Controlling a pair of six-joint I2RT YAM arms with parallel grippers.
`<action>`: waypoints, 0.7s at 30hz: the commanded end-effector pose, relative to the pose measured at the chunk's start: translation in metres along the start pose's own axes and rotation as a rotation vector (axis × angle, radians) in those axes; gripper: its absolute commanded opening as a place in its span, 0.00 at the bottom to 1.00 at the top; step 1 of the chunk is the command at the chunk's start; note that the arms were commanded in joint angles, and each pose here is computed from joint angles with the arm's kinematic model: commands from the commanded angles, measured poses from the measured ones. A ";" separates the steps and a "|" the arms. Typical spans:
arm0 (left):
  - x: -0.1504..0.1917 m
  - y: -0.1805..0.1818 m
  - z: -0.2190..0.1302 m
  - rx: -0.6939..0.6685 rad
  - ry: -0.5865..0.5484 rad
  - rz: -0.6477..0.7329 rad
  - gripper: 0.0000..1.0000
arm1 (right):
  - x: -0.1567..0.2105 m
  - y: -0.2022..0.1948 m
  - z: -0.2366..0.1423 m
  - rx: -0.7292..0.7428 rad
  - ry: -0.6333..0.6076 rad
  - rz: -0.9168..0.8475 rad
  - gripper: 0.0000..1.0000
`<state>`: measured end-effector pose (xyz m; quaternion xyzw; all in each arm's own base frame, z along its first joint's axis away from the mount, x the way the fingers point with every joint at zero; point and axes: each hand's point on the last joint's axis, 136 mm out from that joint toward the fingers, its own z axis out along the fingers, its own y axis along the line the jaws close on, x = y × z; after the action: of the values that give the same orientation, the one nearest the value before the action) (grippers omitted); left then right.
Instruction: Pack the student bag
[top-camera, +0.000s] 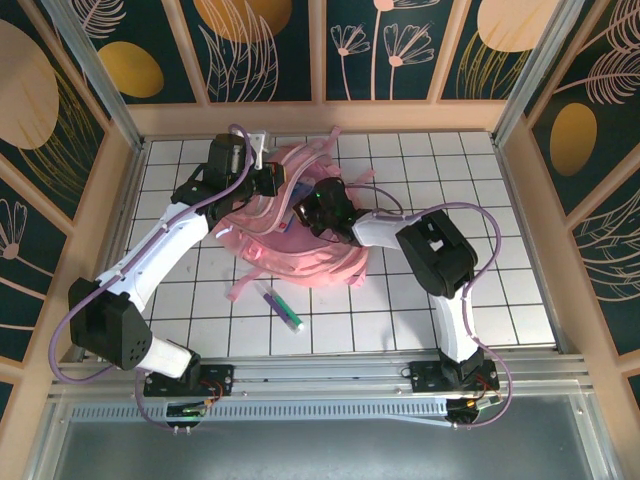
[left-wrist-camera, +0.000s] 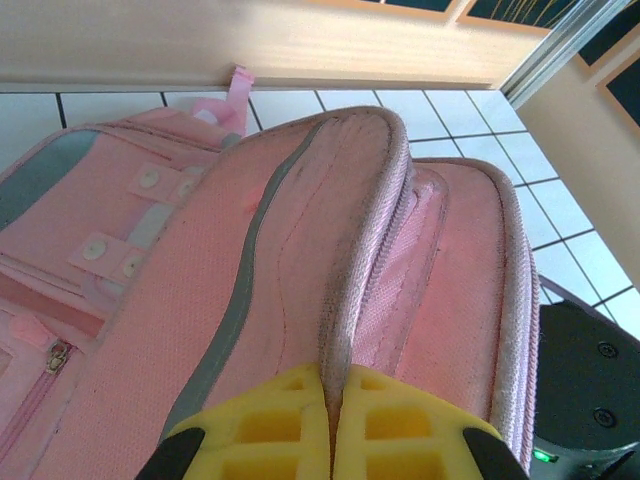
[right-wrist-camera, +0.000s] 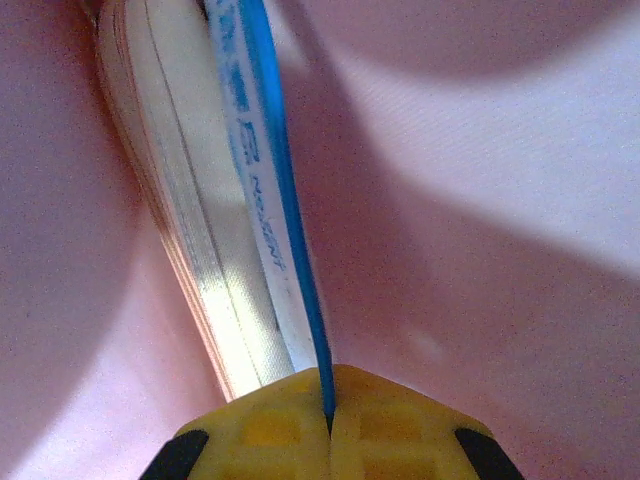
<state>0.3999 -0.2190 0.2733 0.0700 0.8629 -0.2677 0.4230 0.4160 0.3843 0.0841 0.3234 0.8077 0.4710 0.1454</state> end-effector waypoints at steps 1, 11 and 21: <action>-0.033 -0.021 -0.009 0.084 -0.107 0.000 0.00 | -0.015 0.024 -0.015 -0.078 -0.120 0.086 0.00; -0.028 -0.020 0.005 0.097 -0.087 -0.014 0.00 | -0.011 0.010 -0.024 -0.030 -0.160 0.113 0.20; -0.024 -0.017 -0.001 0.086 -0.093 -0.005 0.00 | -0.017 0.028 -0.106 0.023 -0.231 -0.088 0.42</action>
<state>0.4040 -0.2285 0.2658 0.0702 0.8622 -0.2876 0.4110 0.3923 0.3434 0.1544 0.3575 0.7851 0.4600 0.2104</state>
